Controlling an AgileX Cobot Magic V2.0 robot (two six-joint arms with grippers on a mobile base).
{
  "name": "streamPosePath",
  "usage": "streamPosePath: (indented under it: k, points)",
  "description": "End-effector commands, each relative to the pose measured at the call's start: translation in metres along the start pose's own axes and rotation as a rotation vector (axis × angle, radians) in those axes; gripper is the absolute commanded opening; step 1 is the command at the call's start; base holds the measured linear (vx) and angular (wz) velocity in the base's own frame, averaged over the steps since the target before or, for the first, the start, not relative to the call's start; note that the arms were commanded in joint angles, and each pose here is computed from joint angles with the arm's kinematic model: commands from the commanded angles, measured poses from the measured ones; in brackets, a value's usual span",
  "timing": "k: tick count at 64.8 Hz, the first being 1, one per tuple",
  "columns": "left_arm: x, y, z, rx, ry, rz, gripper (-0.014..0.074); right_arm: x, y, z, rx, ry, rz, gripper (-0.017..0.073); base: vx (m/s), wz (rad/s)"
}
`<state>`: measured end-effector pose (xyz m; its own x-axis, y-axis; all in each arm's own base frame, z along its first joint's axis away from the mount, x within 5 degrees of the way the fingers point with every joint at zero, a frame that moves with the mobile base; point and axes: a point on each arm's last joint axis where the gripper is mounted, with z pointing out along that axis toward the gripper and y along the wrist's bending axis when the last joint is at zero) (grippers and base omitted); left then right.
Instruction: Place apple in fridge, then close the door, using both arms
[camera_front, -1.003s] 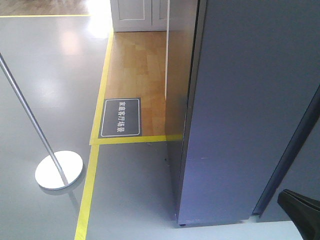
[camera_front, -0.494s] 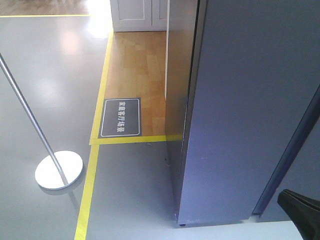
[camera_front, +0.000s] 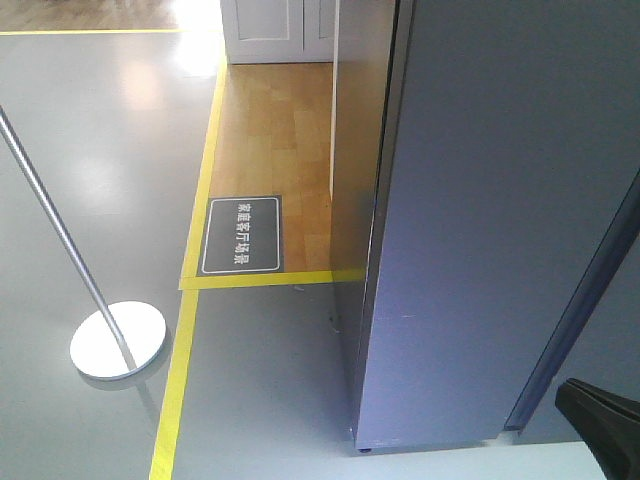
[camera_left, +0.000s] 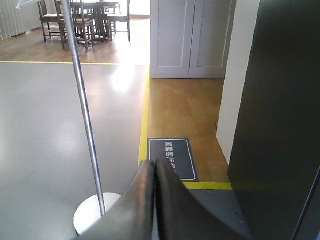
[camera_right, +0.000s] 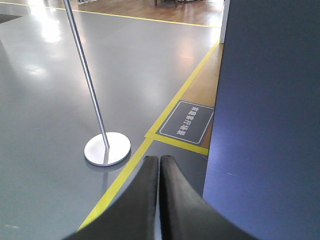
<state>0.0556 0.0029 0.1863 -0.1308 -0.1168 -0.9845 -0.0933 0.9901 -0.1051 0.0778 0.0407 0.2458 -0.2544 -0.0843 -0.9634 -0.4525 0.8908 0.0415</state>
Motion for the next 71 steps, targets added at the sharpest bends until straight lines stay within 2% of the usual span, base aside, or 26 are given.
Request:
streamPosePath:
  k: [1,71]
  points:
    - [-0.0127,-0.0004,-0.0029,0.003,-0.107,-0.021,-0.0006,-0.0104,-0.0012,-0.0013,0.012,-0.046,0.020,-0.0003,0.00,0.00]
    - [-0.0123,-0.0005,-0.0029,0.003,-0.099,-0.018,-0.0006,-0.0105,-0.0011,-0.0013,0.011,-0.047,0.021,-0.0003,0.00,0.00]
